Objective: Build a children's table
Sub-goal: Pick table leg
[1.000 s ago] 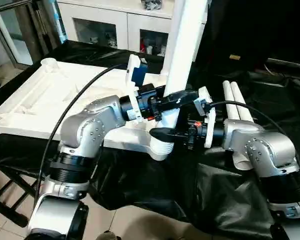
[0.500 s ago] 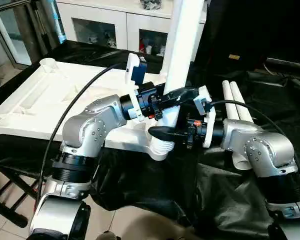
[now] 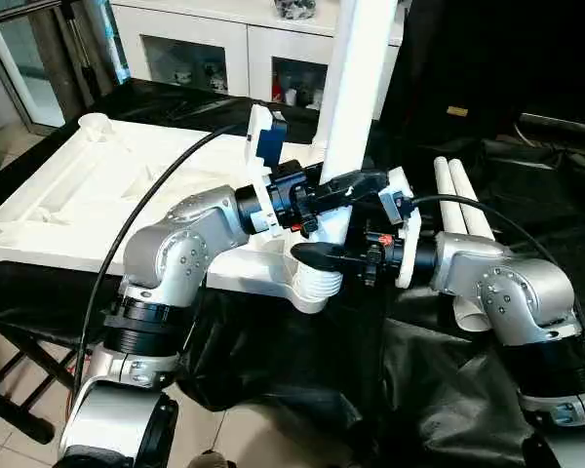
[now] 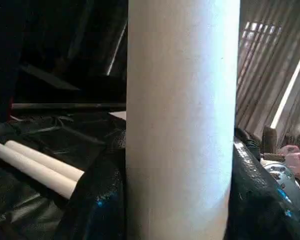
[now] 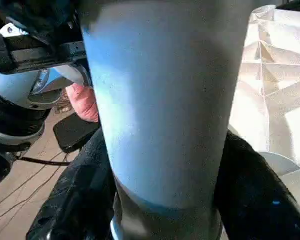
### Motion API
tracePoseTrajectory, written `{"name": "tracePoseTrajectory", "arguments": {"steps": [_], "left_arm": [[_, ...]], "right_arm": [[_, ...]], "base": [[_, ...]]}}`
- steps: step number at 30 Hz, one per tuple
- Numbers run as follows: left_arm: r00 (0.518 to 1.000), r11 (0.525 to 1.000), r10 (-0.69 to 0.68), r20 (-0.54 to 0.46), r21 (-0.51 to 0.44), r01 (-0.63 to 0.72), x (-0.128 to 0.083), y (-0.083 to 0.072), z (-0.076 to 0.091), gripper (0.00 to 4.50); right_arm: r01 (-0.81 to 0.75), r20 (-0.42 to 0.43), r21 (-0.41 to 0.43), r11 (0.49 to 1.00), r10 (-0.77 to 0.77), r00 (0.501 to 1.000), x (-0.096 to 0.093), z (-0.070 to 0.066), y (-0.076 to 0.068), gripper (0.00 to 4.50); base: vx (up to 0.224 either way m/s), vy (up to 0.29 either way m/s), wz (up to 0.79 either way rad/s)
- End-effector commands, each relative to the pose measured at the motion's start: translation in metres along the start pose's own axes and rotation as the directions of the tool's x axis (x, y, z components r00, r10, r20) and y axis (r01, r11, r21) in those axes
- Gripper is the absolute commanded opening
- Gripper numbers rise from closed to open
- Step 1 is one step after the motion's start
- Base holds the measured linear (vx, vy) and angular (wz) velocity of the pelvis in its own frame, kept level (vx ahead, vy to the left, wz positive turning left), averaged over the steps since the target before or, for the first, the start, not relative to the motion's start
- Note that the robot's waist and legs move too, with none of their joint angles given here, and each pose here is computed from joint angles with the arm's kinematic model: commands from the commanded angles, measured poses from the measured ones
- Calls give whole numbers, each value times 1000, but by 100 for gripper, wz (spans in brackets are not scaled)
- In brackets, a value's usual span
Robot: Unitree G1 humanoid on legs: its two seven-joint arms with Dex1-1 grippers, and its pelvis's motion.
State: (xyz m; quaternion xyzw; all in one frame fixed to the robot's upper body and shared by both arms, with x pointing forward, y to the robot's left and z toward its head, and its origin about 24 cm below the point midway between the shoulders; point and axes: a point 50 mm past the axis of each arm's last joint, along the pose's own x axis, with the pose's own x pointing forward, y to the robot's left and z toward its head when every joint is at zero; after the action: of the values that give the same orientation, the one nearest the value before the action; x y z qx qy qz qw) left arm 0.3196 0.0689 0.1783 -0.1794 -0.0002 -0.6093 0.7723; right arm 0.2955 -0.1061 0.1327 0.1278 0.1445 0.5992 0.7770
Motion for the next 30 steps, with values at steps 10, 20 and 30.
{"name": "tracePoseTrajectory", "arguments": {"steps": [10, 20, 30], "left_arm": [[981, 988, 146, 131, 39, -153, 9, 13, 29, 296], [977, 988, 148, 153, 15, -152, 10, 14, 29, 223], [976, 988, 152, 154, 17, -156, 8, 13, 29, 187]], "right_arm": [[-11, 10, -33, 999, 11, 1000, 2, 3, 5, 197], [-1, -1, -50, 999, 1, 1000, 2, 3, 5, 196], [15, 13, -55, 998, -15, 1000, 2, 10, 2, 275]], "base": [[0, 0, 0], [0, 0, 0], [0, 0, 0]]}}
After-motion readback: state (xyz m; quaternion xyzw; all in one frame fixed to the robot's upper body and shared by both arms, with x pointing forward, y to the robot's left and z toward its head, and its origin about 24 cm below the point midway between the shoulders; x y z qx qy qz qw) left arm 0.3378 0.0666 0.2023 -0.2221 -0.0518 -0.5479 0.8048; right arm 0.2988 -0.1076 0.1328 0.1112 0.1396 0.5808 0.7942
